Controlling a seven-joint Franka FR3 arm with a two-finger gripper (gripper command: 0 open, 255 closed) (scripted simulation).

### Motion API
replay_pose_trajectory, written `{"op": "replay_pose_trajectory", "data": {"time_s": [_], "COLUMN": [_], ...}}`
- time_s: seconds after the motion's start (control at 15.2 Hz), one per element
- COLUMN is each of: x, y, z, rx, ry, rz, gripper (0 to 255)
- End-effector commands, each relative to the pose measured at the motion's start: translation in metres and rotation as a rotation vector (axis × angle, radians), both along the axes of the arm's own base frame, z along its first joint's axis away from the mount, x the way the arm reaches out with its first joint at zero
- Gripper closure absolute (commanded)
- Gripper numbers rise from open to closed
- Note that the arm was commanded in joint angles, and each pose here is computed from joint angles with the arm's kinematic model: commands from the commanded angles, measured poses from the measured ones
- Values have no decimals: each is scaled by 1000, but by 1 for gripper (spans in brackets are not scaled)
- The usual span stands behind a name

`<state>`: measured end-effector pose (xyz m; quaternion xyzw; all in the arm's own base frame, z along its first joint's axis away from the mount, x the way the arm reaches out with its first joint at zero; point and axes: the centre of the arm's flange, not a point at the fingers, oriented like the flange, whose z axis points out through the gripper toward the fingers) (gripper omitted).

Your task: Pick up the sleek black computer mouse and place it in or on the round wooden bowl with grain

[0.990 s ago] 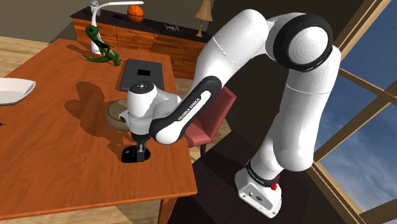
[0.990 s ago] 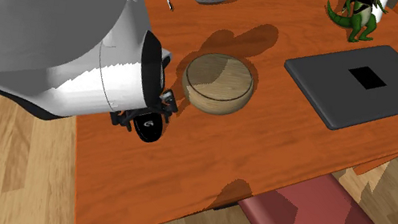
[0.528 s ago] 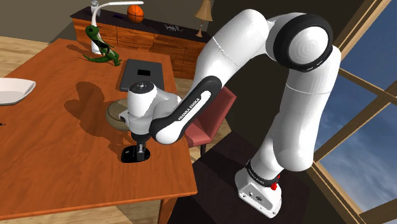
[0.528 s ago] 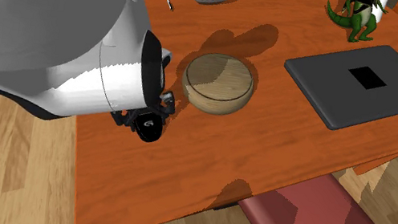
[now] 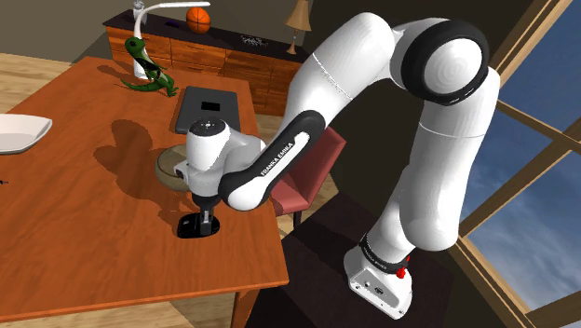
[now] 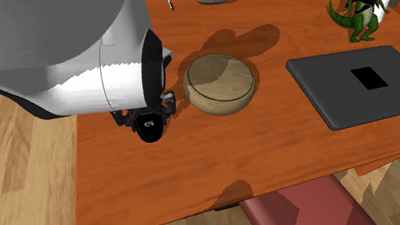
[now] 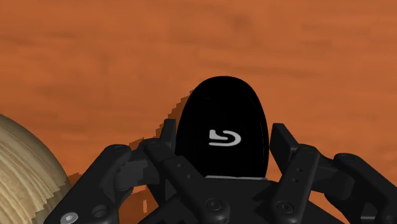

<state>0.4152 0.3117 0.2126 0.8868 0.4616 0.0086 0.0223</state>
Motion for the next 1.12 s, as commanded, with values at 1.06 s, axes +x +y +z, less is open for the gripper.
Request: {"op": "replay_pose_trajectory", "data": {"time_s": [1.06], "x": [0], "y": [0], "z": [92], "rx": [-1], "ry": [1], "rz": [0], "gripper": [255]}}
